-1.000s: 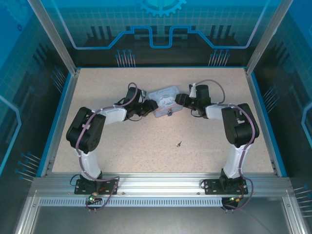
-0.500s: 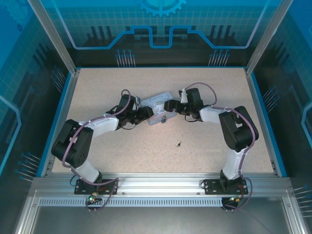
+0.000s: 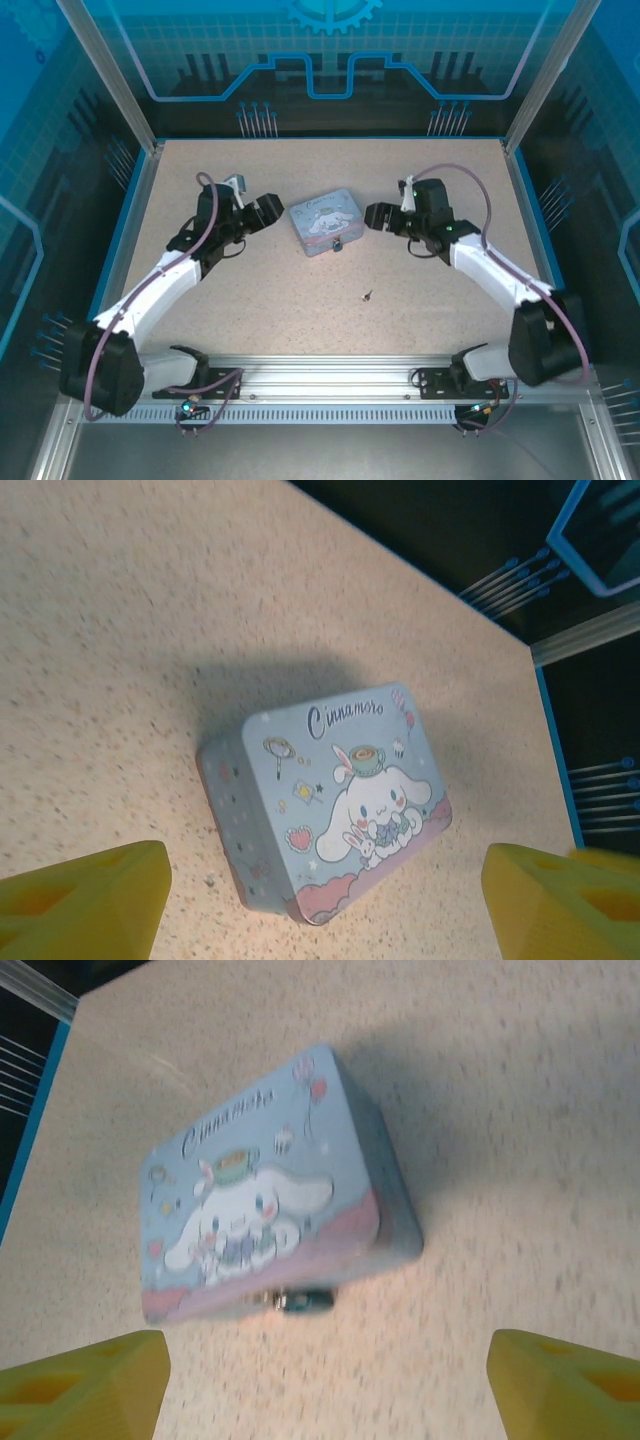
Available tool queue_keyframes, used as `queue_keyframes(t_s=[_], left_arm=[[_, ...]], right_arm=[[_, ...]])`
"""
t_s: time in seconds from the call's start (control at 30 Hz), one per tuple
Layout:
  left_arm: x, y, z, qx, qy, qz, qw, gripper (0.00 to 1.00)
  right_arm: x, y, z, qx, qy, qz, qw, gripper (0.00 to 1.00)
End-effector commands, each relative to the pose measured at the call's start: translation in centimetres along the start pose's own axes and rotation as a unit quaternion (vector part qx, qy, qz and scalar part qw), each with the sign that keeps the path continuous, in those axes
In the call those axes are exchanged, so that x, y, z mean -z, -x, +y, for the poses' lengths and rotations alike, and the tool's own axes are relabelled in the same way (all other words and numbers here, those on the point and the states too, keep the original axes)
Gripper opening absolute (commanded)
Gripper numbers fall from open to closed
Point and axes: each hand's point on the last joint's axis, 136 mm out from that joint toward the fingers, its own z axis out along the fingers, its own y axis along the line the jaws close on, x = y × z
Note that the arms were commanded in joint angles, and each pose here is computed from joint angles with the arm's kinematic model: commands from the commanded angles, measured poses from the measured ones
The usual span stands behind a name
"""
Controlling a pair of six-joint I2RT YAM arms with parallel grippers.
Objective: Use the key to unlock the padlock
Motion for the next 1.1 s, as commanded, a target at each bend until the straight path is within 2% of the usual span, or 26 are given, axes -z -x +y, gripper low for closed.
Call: queue_keyframes(t_s=[0.0, 0.17, 0.37, 0.53, 0.83, 1.07], left_arm=[[1.4, 0.6, 1.6, -0.019, 0.033, -0.026, 0.999, 0.83], [2.3, 1.1, 1.3, -0.021, 0.020, -0.043, 0.999, 0.84], [2.4, 0.9, 1.3, -0.023, 0.009, -0.050, 0.998, 0.87], [2.6, 0.9, 1.6, -0.027, 0.006, -0.049, 0.998, 0.88], [3.1, 0.9, 1.8, -0.035, 0.003, -0.044, 0.998, 0.89], [3.5, 1.3, 1.6, -0.040, 0.002, -0.049, 0.998, 0.90]], right_arm=[[1.2, -7.7, -2.7, -0.060, -0.083, 0.093, 0.990, 0.83], [1.8, -13.6, -3.0, -0.110, -0.125, 0.144, 0.975, 0.76], [0.1, -17.5, -2.4, -0.115, -0.164, 0.194, 0.960, 0.68], [-1.4, -17.6, -1.4, -0.111, -0.178, 0.197, 0.958, 0.58], [-2.7, -17.7, -2.1, -0.102, -0.225, 0.201, 0.948, 0.43], [-2.4, -18.4, -3.4, -0.095, -0.258, 0.210, 0.938, 0.38]])
